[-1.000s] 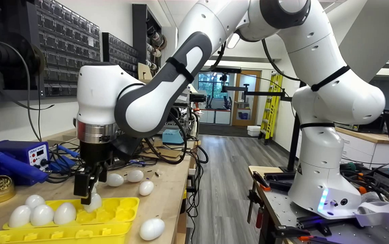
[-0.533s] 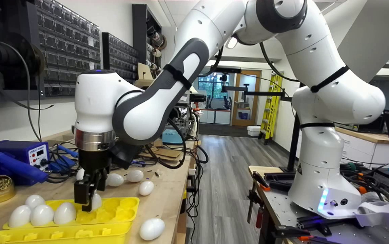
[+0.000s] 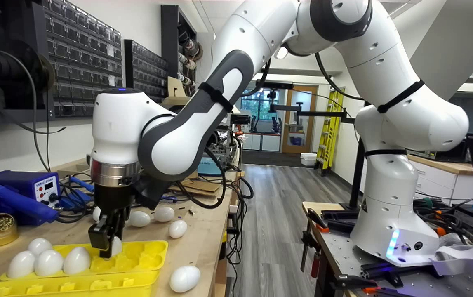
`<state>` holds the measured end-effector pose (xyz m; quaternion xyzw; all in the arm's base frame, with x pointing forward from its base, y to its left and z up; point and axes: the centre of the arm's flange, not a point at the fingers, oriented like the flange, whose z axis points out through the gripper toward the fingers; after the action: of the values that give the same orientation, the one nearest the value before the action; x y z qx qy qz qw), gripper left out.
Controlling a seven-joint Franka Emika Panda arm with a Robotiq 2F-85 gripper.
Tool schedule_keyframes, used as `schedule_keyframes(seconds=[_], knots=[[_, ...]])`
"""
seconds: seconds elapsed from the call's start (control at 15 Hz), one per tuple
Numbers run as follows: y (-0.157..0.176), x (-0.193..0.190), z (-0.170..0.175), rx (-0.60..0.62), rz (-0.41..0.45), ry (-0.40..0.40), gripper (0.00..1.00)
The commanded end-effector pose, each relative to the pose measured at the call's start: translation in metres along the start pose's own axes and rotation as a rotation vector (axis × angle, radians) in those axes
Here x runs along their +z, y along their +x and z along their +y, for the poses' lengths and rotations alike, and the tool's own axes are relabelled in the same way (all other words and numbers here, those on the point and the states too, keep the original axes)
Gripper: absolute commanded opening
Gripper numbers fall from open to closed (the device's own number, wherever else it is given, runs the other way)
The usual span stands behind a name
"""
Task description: Remove one egg from the box and place it on the countertop
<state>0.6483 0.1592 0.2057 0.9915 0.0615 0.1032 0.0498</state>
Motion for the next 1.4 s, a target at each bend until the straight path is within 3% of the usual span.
schedule_keyframes(seconds=[0.0,0.67,1.33], knots=[[-0.008,-0.01,-0.002,-0.01,0.021,0.023,0.23],[0.001,-0.061,0.014,-0.042,0.089,-0.005,0.23],[0.008,-0.031,0.078,0.047,0.036,-0.107,0.23]])
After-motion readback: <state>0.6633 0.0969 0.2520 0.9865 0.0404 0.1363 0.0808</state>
